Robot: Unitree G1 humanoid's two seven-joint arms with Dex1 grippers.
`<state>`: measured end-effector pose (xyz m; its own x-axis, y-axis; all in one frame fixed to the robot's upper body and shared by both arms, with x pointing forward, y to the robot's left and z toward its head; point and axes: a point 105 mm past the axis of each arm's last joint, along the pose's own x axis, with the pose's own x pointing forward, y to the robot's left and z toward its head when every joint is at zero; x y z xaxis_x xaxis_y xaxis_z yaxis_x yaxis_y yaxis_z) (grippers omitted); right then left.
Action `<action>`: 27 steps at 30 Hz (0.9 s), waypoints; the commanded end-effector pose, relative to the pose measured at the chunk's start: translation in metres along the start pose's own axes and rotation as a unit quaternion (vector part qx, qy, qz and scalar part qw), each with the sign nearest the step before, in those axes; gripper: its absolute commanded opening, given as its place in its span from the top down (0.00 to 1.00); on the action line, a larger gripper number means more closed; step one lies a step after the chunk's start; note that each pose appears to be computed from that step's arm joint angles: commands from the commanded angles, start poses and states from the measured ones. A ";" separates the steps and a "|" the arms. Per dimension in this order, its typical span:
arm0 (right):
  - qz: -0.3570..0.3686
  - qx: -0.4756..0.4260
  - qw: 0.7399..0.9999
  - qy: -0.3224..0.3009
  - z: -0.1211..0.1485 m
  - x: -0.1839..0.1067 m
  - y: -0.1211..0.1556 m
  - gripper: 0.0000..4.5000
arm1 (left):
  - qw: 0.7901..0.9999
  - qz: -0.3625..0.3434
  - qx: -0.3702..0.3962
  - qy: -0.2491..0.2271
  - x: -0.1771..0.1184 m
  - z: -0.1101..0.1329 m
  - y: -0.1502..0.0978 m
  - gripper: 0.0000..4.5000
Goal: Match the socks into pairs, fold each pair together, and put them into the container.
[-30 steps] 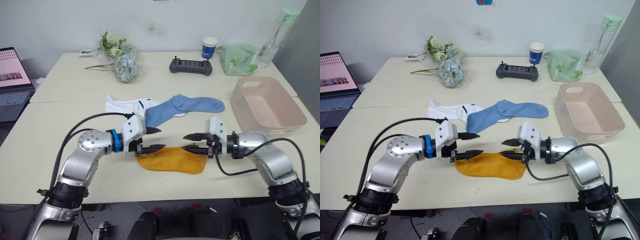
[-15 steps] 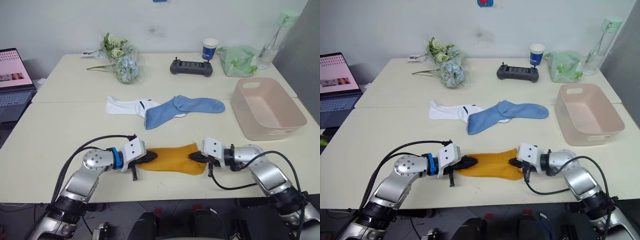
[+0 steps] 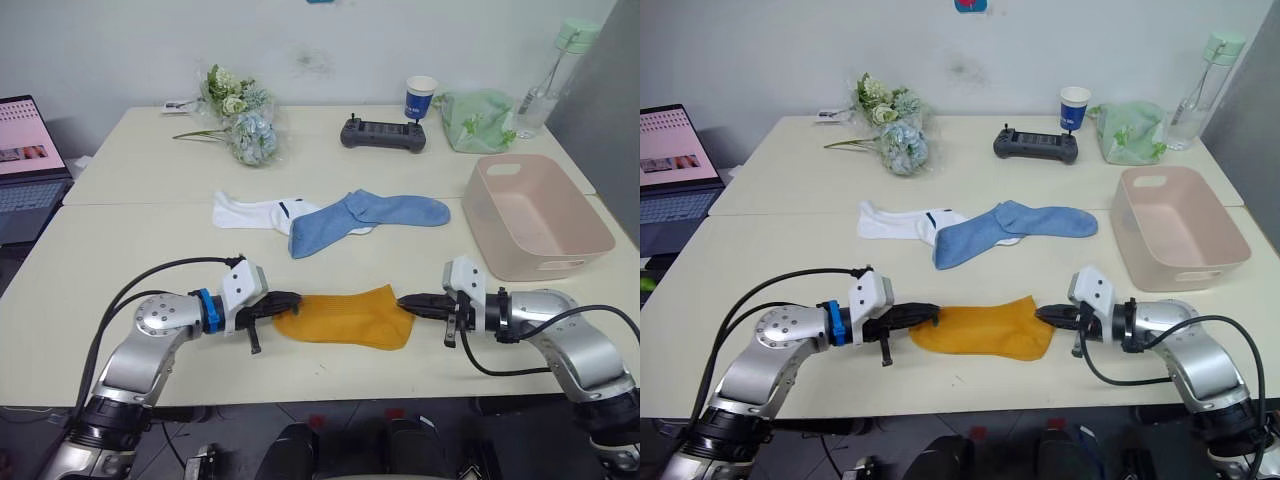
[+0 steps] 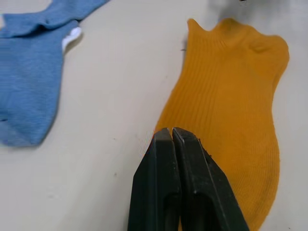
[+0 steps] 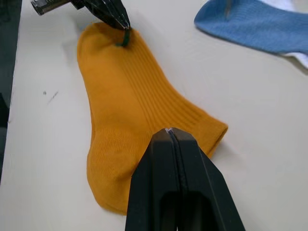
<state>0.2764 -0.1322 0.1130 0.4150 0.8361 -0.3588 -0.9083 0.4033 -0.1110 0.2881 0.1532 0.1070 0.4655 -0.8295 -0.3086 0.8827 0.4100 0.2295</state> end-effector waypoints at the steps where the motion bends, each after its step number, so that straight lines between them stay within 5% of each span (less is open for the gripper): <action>1: -0.028 0.027 0.999 0.010 -0.003 -0.009 -0.001 0.79 | 0.999 0.015 0.018 -0.027 -0.008 0.021 0.000 1.00; 9: -0.047 0.055 0.996 0.055 -0.030 0.003 0.006 0.16 | 0.999 0.004 0.025 -0.025 -0.006 0.026 -0.017 1.00; 12: -0.035 0.050 0.996 0.063 -0.032 0.008 0.012 0.16 | 0.999 0.004 0.025 -0.025 -0.004 0.027 -0.019 1.00; 16: -0.013 0.033 0.996 0.077 -0.037 0.013 0.022 0.39 | 0.999 0.005 0.026 -0.023 -0.004 0.025 -0.021 1.00; 23: -0.017 0.029 0.996 0.087 -0.045 0.005 0.014 0.96 | 0.999 -0.013 0.026 -0.022 -0.005 0.027 -0.026 1.00; 27: -0.004 0.025 0.996 0.087 -0.044 -0.009 0.000 1.00 | 0.998 -0.050 0.019 -0.035 0.005 0.038 -0.032 1.00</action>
<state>0.2641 -0.1404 0.0712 0.3761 0.7770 -0.5048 -0.9119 0.4069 -0.0530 0.2638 0.1323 0.1211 0.4123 -0.8618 -0.2954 0.9071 0.3583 0.2209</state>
